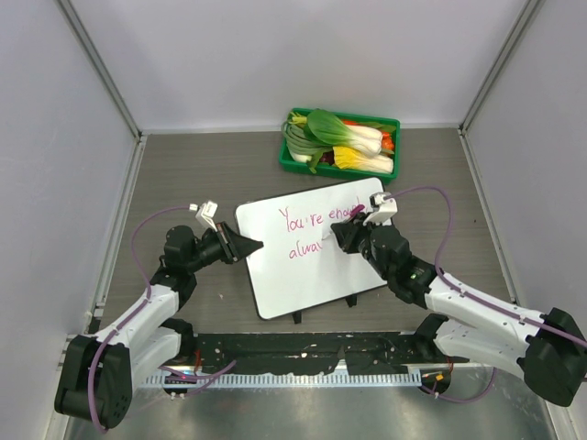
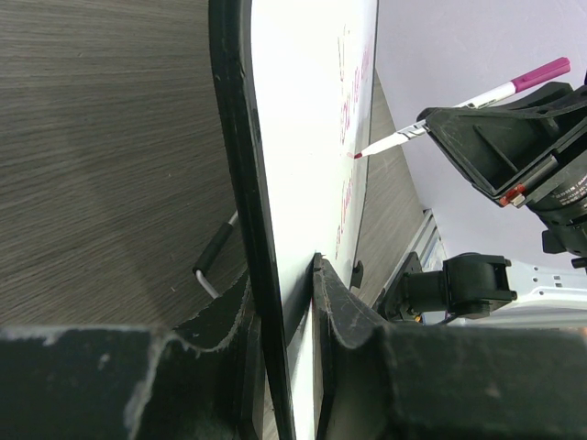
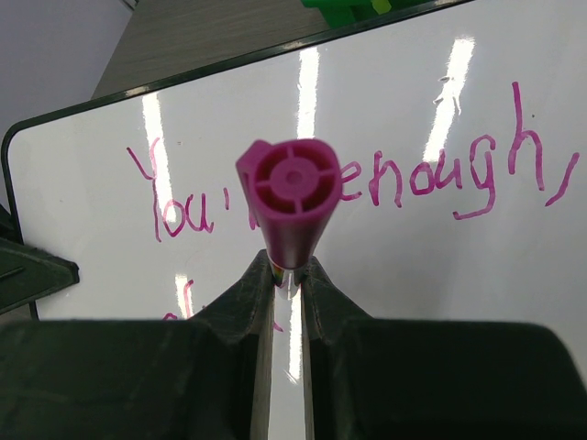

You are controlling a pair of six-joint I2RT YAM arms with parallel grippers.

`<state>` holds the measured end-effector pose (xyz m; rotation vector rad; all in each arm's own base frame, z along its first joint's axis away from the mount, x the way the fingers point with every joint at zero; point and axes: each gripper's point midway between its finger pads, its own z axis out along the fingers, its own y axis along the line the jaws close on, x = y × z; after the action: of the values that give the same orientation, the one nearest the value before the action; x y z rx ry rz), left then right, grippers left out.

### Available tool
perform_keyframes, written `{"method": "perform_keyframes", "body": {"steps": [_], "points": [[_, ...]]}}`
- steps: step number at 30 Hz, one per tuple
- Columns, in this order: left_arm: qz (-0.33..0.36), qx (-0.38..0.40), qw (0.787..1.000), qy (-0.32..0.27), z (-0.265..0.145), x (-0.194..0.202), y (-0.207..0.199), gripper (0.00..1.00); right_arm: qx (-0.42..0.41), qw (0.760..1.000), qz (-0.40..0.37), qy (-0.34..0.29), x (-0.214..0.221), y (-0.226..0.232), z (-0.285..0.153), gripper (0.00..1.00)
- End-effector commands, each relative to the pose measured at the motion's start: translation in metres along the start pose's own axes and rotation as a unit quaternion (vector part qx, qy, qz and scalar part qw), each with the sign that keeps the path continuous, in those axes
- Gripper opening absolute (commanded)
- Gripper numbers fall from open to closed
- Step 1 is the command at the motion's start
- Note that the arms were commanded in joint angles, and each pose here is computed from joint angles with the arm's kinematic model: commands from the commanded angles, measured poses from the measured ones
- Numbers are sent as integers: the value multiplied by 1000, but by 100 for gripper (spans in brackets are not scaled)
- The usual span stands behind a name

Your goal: Write a sentence on the whiteboard

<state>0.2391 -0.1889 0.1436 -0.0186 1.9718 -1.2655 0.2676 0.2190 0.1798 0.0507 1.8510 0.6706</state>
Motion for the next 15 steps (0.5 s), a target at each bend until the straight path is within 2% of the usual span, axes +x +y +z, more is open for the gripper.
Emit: {"method": "perform_keyframes", "body": {"steps": [1, 15], "points": [[58, -86, 995, 2, -3, 8, 45, 0, -17, 999, 20, -24, -17, 12, 3, 1], [56, -86, 995, 1, -3, 8, 45, 0, -18, 1000, 7, 19, 7, 2, -9, 0]]}}
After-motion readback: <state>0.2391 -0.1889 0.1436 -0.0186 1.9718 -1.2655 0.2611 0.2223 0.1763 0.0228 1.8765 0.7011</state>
